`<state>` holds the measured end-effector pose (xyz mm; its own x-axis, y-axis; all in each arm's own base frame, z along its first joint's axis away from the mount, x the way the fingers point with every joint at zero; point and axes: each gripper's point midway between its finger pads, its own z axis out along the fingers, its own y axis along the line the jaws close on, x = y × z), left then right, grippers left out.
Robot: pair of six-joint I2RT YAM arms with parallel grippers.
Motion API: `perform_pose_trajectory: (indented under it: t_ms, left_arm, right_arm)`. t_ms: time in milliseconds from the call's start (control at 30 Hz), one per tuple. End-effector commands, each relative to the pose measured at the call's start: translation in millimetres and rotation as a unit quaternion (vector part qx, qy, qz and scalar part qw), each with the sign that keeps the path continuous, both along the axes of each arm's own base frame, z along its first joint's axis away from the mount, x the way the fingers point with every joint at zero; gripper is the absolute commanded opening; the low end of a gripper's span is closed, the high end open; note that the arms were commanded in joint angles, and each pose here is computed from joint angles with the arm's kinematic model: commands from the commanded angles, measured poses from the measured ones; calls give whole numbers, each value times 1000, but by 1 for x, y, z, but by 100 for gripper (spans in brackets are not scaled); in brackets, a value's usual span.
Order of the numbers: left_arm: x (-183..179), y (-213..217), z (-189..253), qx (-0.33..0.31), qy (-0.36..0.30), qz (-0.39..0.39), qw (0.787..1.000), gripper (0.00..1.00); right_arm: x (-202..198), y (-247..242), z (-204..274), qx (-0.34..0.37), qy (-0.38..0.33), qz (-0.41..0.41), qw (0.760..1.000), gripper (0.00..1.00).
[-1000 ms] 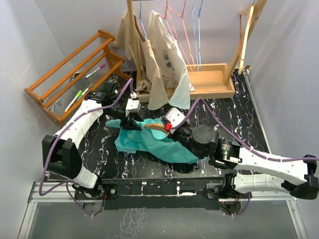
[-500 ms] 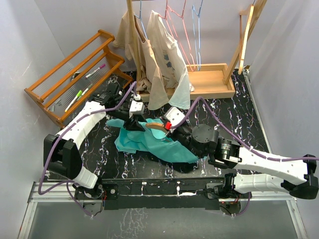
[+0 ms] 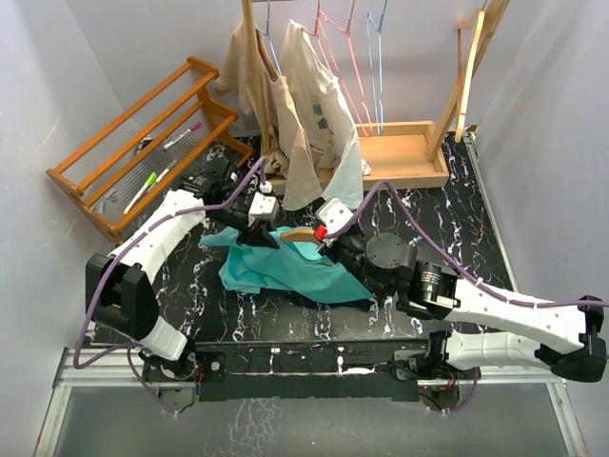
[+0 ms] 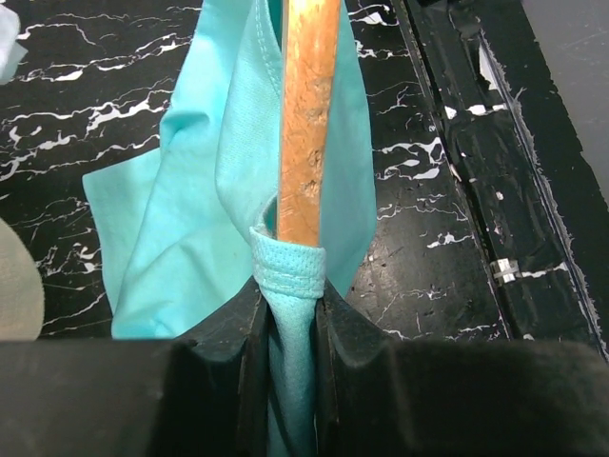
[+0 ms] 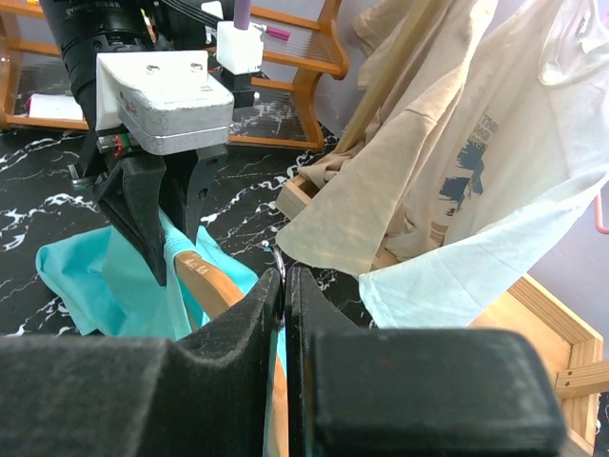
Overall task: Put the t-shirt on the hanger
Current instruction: Pick up the hanger at the center of the board.
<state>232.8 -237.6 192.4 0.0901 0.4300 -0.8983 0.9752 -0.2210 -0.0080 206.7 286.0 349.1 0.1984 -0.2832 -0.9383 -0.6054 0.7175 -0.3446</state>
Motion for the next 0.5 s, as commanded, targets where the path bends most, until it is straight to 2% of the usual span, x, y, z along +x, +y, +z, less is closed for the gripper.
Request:
perform_pose_trajectory:
  t_ms: [0,33,167,300,333,367,467]
  left_arm:
    - [10,-3,43,-44,-10,8,999,0]
    - [11,-2,47,-45,-13,10,999,0]
    - [17,5,66,-48,-25,20,998,0]
    - [29,18,95,-76,-26,43,996,0]
    - [32,21,102,-85,-22,47,995,0]
    - [36,24,107,-92,-16,53,994,0]
    - [42,29,120,-109,-10,59,992,0]
  right_arm:
    - [-9,8,23,42,4,23,999,8]
    - [-9,6,24,47,5,21,999,9]
    - [-11,-11,43,83,2,10,997,35]
    - [-15,-30,59,105,4,2,994,52]
    - [-17,-34,61,105,7,1,994,59]
    - [-18,-37,63,106,11,0,994,62]
    - [-20,-45,63,96,21,-4,995,64]
